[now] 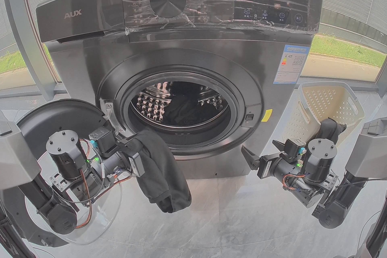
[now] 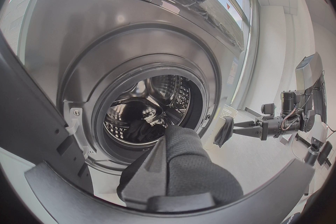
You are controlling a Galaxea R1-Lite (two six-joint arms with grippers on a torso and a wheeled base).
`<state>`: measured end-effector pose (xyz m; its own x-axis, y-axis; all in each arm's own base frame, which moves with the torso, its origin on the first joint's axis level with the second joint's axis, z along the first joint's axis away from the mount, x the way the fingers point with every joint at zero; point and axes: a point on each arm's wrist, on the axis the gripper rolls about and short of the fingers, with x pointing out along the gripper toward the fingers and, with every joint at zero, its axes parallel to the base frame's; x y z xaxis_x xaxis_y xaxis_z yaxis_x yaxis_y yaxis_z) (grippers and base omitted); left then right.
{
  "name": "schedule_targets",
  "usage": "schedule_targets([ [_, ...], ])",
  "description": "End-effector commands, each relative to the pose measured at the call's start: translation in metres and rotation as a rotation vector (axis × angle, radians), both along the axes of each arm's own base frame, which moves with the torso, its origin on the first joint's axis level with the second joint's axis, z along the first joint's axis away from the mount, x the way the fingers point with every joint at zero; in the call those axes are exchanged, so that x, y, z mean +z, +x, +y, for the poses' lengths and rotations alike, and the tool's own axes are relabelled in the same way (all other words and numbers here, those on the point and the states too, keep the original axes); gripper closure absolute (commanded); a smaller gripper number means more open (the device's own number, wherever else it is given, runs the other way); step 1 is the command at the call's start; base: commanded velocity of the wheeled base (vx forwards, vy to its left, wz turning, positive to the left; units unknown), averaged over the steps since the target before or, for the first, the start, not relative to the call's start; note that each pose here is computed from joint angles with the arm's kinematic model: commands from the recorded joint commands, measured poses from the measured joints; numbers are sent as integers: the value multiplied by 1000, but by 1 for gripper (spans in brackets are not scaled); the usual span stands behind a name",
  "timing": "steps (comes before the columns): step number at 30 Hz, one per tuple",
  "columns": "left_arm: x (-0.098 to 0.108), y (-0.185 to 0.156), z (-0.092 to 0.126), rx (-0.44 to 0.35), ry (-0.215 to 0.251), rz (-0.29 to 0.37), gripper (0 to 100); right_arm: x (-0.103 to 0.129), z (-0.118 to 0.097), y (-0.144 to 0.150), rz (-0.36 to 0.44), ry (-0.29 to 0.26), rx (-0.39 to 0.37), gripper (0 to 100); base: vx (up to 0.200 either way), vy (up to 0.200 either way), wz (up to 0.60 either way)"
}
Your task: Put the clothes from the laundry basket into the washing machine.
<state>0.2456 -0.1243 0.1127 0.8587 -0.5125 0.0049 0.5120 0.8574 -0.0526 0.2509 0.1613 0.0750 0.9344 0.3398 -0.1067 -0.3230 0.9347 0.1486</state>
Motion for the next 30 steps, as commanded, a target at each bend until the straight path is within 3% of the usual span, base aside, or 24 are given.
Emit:
schedule_targets([
  [1, -2, 2, -1, -2, 4, 3, 100, -2, 1, 0, 7, -4, 3, 0, 200, 0, 0],
  [11, -6, -2, -5, -17, 15, 17, 100, -3, 2, -1, 8, -5, 6, 0, 20, 0, 0],
  [15, -11, -9, -17, -13, 60, 16, 100, -3, 7, -10, 17, -10, 35, 0, 0, 0, 0],
  [19, -21, -8, -51, -62, 31, 44, 100, -5, 16, -25, 34, -24, 90, 0, 0, 0, 0],
  [24, -38, 7, -64, -52, 37, 73, 100, -6, 21, -34, 43, -32, 124, 0, 0, 0, 0],
  [26, -54, 21, -74, -49, 12, 109, 100, -3, 23, -40, 39, -31, 144, 0, 0, 0, 0],
  [30, -65, 35, -86, -48, -10, 112, 100, -4, 24, -42, 40, -32, 154, 0, 0, 0, 0],
])
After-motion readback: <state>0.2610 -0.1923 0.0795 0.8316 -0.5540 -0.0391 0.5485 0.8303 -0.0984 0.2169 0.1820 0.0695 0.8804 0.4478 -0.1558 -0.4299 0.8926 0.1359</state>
